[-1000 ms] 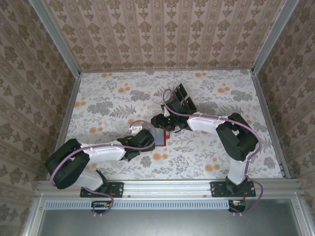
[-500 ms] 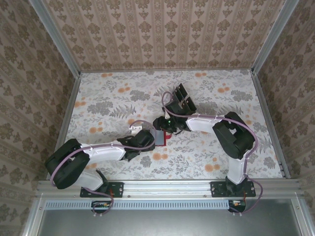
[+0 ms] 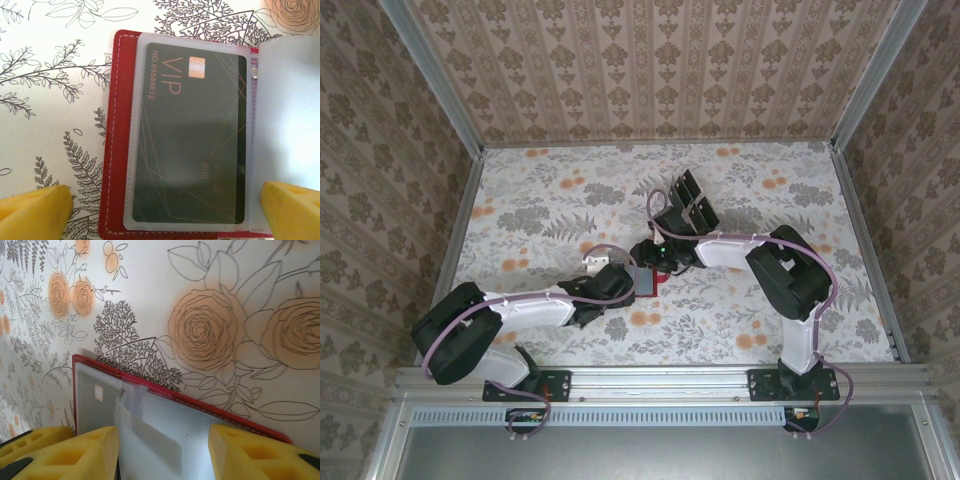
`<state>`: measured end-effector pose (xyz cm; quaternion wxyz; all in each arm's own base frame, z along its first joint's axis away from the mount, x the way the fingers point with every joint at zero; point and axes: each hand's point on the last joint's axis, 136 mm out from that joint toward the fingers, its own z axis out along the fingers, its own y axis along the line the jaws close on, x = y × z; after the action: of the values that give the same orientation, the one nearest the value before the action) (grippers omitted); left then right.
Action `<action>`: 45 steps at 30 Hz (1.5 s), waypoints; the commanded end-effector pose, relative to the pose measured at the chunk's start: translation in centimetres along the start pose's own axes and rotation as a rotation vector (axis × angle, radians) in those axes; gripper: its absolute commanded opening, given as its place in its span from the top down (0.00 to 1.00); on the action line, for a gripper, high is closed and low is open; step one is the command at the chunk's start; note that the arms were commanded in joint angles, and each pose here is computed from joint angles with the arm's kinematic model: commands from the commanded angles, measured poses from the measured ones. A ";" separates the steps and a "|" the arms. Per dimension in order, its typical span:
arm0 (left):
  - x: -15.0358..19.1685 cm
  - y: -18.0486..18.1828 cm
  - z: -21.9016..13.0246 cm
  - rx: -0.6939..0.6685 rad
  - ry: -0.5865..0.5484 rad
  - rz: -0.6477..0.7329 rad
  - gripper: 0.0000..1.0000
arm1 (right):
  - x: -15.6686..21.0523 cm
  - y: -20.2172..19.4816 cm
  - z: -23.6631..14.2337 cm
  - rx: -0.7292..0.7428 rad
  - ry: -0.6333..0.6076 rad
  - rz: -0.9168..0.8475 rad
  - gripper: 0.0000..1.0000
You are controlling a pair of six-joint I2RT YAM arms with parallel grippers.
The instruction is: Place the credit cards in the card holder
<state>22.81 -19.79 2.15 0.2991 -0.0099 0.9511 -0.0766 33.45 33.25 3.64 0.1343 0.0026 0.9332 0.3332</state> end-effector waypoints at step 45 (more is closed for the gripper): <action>-2.1 7.2 -7.5 0.017 -0.159 -0.186 0.00 | 2.7 7.2 5.1 -0.001 0.105 -0.100 0.48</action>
<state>21.31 -12.96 9.72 0.3810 -0.0920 0.9102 -0.1340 31.39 42.30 5.00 0.1114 -0.0723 0.9284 0.3471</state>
